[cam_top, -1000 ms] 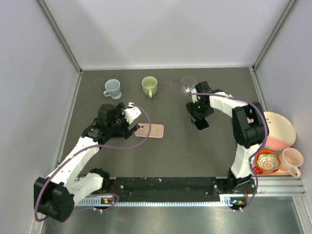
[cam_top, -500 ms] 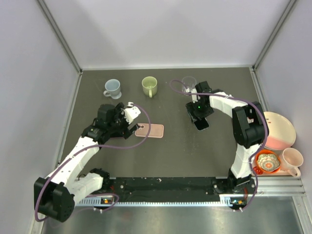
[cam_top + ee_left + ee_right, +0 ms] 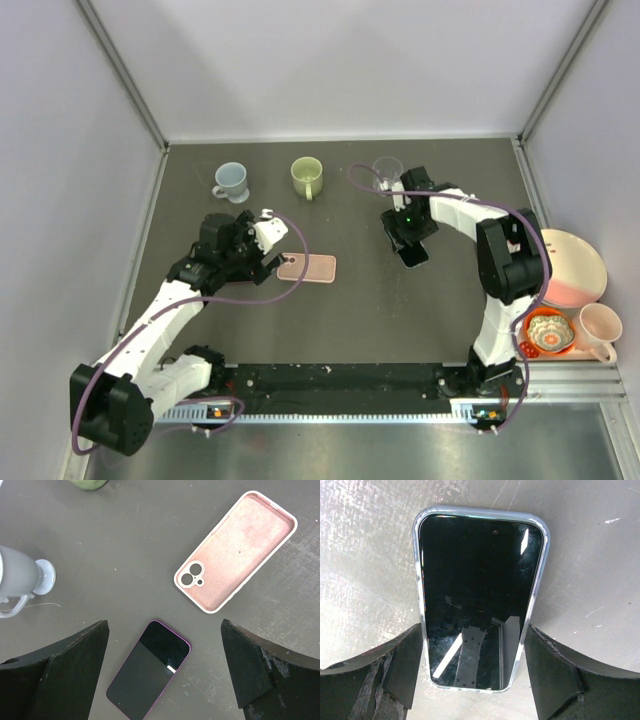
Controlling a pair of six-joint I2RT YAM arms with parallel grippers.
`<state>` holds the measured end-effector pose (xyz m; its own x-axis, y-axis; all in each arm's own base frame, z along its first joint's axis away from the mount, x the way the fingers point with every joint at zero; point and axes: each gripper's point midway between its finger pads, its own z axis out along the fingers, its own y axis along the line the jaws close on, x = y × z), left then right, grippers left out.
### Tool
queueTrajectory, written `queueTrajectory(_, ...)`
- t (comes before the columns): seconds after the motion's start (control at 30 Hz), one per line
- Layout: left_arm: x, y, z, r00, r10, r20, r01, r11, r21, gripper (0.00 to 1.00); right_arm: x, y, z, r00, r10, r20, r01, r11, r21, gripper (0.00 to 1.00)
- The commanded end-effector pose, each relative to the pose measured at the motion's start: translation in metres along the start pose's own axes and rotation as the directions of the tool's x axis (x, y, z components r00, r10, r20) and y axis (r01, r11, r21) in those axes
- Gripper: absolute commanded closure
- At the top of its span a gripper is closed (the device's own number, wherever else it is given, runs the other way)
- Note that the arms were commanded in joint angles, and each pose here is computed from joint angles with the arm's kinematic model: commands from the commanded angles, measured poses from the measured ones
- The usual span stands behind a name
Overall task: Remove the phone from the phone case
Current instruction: Pick up the phone at the center of the board.
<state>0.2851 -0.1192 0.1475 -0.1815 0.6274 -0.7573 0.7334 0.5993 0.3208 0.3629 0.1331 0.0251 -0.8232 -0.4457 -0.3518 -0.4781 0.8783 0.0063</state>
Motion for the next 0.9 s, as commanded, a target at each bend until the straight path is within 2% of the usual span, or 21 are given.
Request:
queueTrajectory(0.0, -0.008, 0.004, -0.001, 0.999, -0.010, 0.036, 0.011, 1.000, -0.013, 0.01, -0.033, 0.004, -0.028, 0.990, -0.064, 0.125, 0.064, 0.998, 0.001, 1.00)
queueTrajectory(0.23, -0.008, 0.005, 0.000, 0.999, -0.015, 0.031, 0.015, 1.000, -0.019, 0.01, -0.042, 0.013, -0.049, 0.976, -0.106, 0.190, 0.115, 0.993, -0.040, 1.00)
queueTrajectory(0.47, -0.010, 0.010, -0.001, 0.998, -0.050, 0.031, 0.051, 0.998, -0.041, 0.01, -0.048, 0.021, -0.068, 0.953, -0.195, 0.232, 0.205, 0.979, -0.019, 1.00)
queueTrajectory(0.87, -0.021, 0.012, 0.001, 0.996, -0.077, 0.048, 0.078, 0.997, -0.020, 0.01, -0.074, 0.070, -0.116, 0.839, -0.363, 0.405, 0.405, 0.914, -0.020, 1.00)
